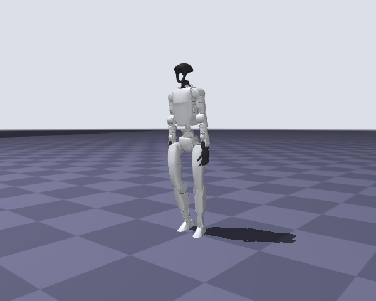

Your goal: In place motions

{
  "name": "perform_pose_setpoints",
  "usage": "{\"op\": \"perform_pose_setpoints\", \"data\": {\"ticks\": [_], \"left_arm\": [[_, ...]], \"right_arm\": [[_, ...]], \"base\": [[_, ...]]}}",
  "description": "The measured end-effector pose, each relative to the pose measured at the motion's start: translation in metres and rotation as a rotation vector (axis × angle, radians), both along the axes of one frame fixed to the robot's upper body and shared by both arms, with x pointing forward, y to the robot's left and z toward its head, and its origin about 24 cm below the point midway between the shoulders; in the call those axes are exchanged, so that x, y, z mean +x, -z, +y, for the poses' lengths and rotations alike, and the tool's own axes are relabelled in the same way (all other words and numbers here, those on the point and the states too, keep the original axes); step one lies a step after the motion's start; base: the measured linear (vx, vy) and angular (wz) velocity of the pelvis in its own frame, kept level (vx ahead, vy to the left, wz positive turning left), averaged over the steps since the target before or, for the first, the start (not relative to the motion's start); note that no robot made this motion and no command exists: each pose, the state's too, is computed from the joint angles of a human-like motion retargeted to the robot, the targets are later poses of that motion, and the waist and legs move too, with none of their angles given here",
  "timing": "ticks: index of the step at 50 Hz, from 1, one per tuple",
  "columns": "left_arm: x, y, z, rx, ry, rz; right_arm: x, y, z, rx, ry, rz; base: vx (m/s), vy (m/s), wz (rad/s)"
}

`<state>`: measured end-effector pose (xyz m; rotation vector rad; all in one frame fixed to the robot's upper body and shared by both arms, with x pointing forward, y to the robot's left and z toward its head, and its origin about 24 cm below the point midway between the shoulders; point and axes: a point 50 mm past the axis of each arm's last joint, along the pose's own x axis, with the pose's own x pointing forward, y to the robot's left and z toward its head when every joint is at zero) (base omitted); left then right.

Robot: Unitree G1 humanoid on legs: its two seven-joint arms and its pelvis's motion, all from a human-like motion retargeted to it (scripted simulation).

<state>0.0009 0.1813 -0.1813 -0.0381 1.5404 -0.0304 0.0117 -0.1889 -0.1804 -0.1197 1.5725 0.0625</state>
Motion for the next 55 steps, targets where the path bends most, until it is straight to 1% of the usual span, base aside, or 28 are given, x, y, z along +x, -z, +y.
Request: {"op": "perform_pose_setpoints", "data": {"ticks": [8, 13, 18, 23, 27, 32, 40, 44, 47, 50, 55], "left_arm": [[0.010, -0.001, 0.009, 0.003, -0.003, -0.027], [0.021, -0.002, 0.016, 0.058, -0.027, -0.083], [0.010, -0.001, 0.008, 0.100, -0.155, -0.077], [-0.028, -0.002, 0.007, 0.080, -0.269, 0.054], [-0.048, -0.005, 0.014, 0.122, -0.289, 0.122], [-0.045, -0.005, 0.016, 0.134, -0.285, 0.116], [-0.062, -0.005, -0.004, 0.091, -0.383, 0.152], [-0.075, -0.007, -0.017, 0.059, -0.443, 0.198], [-0.071, -0.006, -0.016, 0.050, -0.444, 0.172], [-0.070, -0.006, -0.015, 0.044, -0.417, 0.161], [-0.061, -0.005, -0.004, 0.082, -0.360, 0.133]], "right_arm": [[-0.012, -0.001, -0.007, -0.006, 0.004, 0.049], [-0.008, -0.003, -0.021, -0.025, -0.012, 0.038], [-0.009, -0.009, -0.048, -0.094, -0.005, 0.027], [-0.004, -0.012, -0.062, -0.171, 0.005, 0.006], [-0.008, -0.011, -0.058, -0.165, 0.104, -0.009], [-0.018, -0.010, -0.053, -0.127, 0.179, 0.009], [0.002, -0.007, -0.041, -0.102, 0.014, -0.024], [0.025, -0.005, -0.026, -0.047, -0.014, -0.109], [0.055, -0.007, -0.014, 0.008, -0.018, -0.220], [0.077, -0.010, -0.001, 0.066, -0.086, -0.292], [0.099, -0.015, 0.011, 0.093, -0.193, -0.380]], "base": [[-0.06, -0.24, 2.82], [0.02, -0.12, 2.04], [0.16, -0.03, 2.07], [0.29, -0.11, 2.67], [0.24, -0.17, 3.06], [0.32, -0.22, 2.52], [0.39, -0.23, 1.45], [0.29, -0.28, 0.83], [0.04, -0.19, 0.37], [0.13, -0.21, 0.21], [0.09, -0.22, 0.35]]}}
